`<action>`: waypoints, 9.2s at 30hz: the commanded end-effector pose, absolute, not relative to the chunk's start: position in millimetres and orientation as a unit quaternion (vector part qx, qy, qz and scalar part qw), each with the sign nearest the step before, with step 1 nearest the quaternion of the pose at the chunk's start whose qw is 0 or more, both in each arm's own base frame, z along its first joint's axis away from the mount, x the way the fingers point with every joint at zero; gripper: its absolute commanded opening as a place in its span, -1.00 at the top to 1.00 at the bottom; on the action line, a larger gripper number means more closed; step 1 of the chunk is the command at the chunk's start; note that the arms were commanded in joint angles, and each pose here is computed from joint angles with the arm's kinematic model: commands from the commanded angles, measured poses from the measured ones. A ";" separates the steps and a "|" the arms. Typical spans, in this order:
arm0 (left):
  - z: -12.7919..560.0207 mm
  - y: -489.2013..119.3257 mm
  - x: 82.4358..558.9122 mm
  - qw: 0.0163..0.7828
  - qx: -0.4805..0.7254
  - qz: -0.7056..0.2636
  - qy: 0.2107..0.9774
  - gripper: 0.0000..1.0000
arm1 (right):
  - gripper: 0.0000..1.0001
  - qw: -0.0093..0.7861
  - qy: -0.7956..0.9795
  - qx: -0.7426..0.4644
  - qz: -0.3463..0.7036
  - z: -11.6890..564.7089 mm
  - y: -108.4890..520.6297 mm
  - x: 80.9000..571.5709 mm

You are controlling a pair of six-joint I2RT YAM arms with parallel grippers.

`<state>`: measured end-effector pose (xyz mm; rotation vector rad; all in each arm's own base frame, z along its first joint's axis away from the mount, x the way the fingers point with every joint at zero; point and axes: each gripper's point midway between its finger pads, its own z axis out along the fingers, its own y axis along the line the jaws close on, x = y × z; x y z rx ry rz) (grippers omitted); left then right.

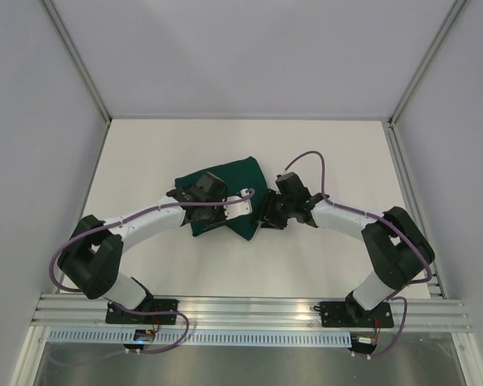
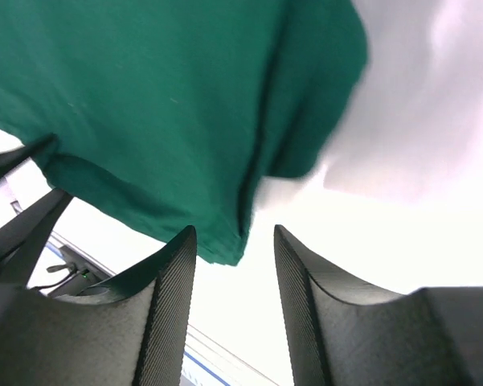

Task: Prepare the surgical pack

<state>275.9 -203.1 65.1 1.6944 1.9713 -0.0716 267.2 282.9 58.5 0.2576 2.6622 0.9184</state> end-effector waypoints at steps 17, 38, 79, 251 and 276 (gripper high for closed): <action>69.2 -227.4 274.1 0.270 0.653 -0.066 0.705 0.55 | 0.81 0.185 0.882 0.112 0.418 98.2 305.7 272.7; 116.0 -239.5 286.4 0.337 0.614 -0.070 0.710 1.00 | 0.93 0.145 0.873 0.099 0.454 67.5 364.3 304.3; 102.4 -218.2 280.5 0.286 0.643 -0.043 0.709 0.88 | 0.62 0.204 0.878 0.169 0.399 67.9 310.0 298.1; 108.1 -269.3 327.3 0.357 0.562 -0.054 0.744 0.63 | 0.99 0.227 0.790 0.143 0.552 94.2 348.9 322.2; 133.7 -281.4 315.0 0.364 0.562 -0.103 0.736 1.00 | 0.99 0.217 0.788 0.197 0.542 68.6 357.1 346.9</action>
